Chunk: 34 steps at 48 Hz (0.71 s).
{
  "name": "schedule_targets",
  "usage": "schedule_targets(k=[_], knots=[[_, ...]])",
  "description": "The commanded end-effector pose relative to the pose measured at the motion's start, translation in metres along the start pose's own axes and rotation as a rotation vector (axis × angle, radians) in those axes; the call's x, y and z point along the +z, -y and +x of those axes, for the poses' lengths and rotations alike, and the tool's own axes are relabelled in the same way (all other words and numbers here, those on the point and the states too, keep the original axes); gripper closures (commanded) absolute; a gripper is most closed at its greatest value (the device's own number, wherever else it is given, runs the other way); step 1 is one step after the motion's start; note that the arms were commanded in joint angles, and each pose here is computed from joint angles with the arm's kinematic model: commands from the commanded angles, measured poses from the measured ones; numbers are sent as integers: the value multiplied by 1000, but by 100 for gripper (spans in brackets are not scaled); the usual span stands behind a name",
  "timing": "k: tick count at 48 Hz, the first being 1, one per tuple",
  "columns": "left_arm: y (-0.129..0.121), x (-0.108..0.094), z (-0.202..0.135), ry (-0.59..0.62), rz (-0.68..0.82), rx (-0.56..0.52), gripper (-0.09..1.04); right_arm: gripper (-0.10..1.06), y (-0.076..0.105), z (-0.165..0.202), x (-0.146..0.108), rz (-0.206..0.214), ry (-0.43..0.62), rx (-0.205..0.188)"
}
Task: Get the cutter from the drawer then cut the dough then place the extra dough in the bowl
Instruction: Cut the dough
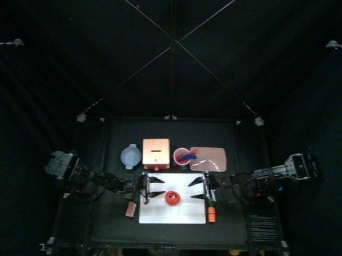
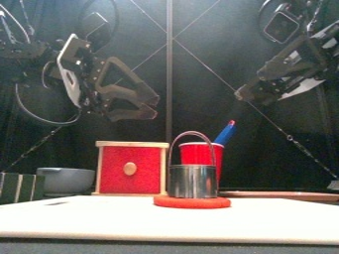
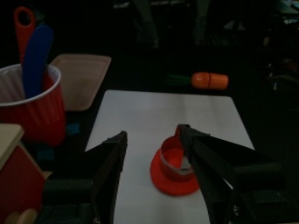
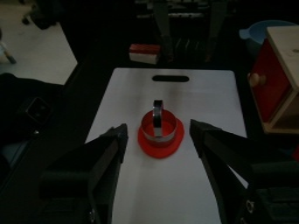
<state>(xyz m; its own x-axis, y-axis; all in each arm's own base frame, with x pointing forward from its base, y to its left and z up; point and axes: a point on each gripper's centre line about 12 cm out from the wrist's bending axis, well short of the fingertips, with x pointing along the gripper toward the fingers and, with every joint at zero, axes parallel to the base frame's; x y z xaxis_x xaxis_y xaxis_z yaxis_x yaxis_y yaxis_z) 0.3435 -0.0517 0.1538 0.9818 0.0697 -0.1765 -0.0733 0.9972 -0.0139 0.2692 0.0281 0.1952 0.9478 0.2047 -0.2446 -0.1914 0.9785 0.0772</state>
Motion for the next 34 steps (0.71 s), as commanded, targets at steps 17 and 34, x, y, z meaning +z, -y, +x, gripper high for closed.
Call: schedule_targets(k=[17, 34], knots=[[21, -8, 33, 69, 26, -11, 7, 6, 9, -3, -10, -59, 203, -56], [21, -17, 30, 45, 35, -14, 7, 6, -6, 32, -39, -33, 227, -65]])
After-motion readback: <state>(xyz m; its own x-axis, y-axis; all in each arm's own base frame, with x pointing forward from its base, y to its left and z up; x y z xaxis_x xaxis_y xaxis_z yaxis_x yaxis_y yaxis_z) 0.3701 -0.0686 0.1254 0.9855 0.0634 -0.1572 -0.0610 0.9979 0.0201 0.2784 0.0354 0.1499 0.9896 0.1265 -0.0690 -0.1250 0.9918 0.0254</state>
